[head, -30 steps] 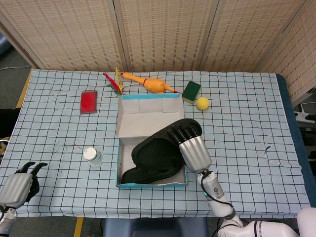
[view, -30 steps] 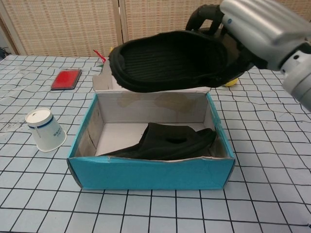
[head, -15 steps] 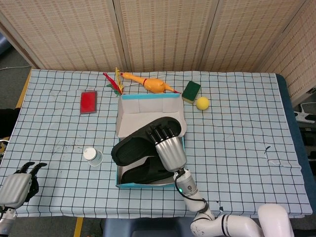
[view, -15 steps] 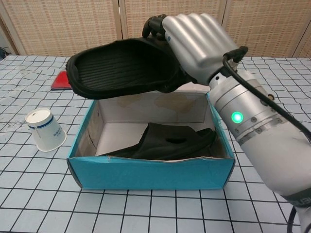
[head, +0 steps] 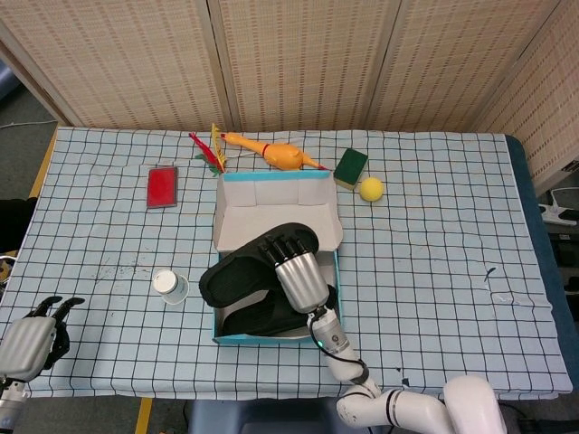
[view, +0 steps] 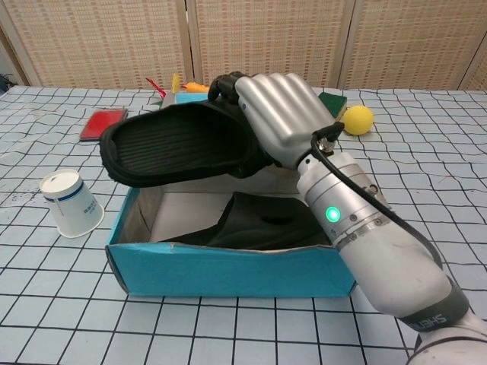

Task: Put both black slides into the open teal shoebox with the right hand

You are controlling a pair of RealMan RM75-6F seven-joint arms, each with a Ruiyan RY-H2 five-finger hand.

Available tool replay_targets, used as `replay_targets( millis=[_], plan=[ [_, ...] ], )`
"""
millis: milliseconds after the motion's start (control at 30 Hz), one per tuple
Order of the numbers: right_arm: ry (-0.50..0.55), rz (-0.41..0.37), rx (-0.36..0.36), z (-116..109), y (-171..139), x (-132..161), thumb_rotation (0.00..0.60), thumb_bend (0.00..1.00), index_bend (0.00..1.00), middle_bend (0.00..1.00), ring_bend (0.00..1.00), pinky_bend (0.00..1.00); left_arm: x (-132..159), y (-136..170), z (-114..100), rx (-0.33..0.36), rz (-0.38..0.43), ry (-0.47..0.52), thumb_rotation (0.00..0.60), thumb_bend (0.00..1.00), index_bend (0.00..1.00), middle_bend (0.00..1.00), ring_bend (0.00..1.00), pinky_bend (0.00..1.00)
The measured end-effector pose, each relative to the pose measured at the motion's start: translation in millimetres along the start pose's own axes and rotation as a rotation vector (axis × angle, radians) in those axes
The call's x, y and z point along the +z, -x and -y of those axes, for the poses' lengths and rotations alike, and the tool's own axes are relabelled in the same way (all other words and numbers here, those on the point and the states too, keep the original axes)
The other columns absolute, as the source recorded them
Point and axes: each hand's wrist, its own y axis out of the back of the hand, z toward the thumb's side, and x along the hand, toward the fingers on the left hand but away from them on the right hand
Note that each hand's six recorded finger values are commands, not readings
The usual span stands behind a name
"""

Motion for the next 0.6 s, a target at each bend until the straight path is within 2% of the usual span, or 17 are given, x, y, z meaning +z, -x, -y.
replay_targets(
  millis=[600],
  plan=[
    [0.018, 0.029, 0.165, 27, -7, -19, 0.6, 0.05, 0.66, 0.6, 0.45, 0.46, 0, -1, 1, -0.009, -0.003, 0.004, 0.6, 0.37, 0.23, 0.07, 0.16, 0.42]
  ],
)
